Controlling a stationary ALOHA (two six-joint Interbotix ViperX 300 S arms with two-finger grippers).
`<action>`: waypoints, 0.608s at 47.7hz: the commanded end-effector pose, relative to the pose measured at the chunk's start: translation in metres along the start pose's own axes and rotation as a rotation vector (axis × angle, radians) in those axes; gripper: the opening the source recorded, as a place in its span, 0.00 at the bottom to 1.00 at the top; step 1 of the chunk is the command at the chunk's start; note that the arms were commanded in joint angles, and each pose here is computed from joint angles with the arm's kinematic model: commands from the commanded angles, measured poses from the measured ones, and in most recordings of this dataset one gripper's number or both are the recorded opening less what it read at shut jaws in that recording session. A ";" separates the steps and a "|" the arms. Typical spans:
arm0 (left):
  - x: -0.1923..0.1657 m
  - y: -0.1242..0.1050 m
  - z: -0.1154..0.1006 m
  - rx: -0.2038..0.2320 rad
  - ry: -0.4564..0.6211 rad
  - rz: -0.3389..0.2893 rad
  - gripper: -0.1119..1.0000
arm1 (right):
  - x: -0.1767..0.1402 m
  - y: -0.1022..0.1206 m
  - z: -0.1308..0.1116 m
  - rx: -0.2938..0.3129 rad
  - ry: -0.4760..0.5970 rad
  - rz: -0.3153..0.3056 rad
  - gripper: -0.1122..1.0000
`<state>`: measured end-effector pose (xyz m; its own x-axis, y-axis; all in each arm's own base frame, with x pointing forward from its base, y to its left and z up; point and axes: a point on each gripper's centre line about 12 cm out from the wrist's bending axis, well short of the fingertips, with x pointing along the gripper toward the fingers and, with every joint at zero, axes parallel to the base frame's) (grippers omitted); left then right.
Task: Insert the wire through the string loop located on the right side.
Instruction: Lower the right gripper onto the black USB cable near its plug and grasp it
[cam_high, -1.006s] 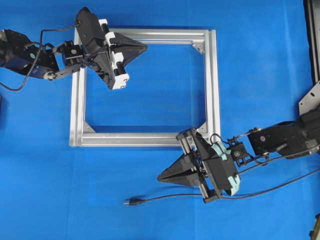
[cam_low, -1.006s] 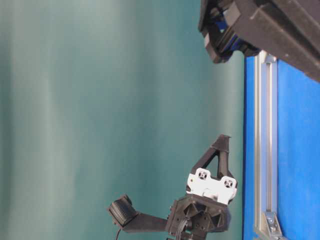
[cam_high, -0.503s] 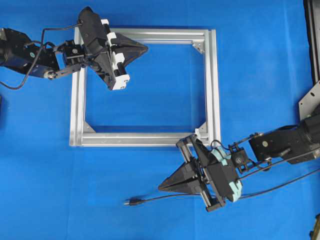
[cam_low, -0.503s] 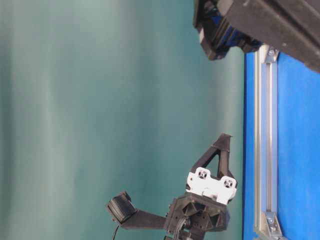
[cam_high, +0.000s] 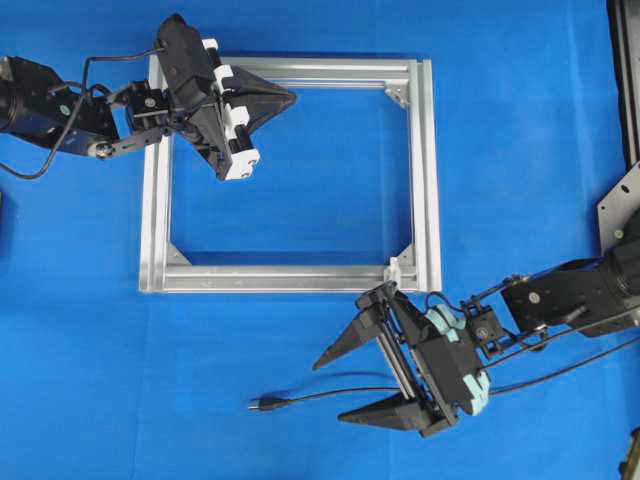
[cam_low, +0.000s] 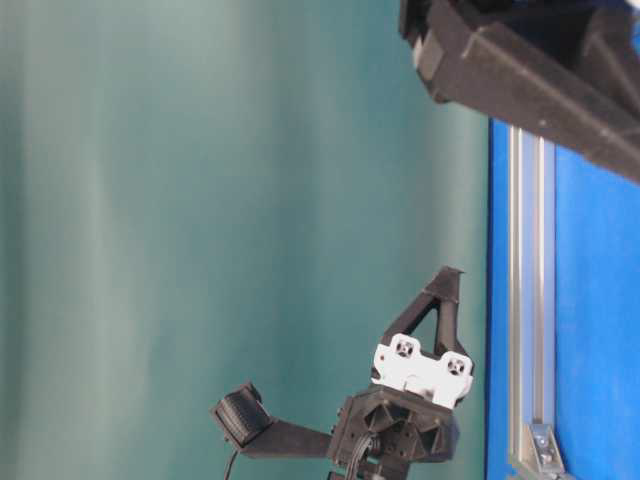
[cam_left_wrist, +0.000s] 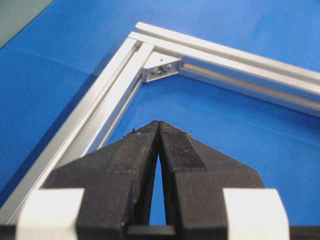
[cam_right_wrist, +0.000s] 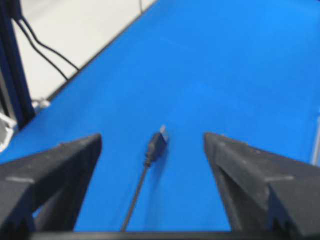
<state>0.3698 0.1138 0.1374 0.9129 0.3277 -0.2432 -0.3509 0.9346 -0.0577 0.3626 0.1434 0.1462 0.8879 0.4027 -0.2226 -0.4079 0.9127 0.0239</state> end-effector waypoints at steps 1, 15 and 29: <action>0.000 -0.002 0.017 -0.001 -0.052 -0.005 0.10 | 0.000 0.002 0.015 0.000 -0.046 0.005 0.89; 0.000 -0.002 0.017 0.001 -0.050 -0.006 0.10 | 0.013 -0.003 0.004 0.040 -0.014 -0.029 0.84; 0.000 0.000 0.016 -0.001 -0.046 -0.001 0.10 | 0.037 -0.008 -0.029 0.099 0.087 -0.078 0.84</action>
<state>0.3697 0.1144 0.1374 0.9124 0.3291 -0.2432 -0.3523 0.9341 -0.0577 0.3860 0.1455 0.1050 0.8834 0.3330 -0.3297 -0.3244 0.9423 0.0824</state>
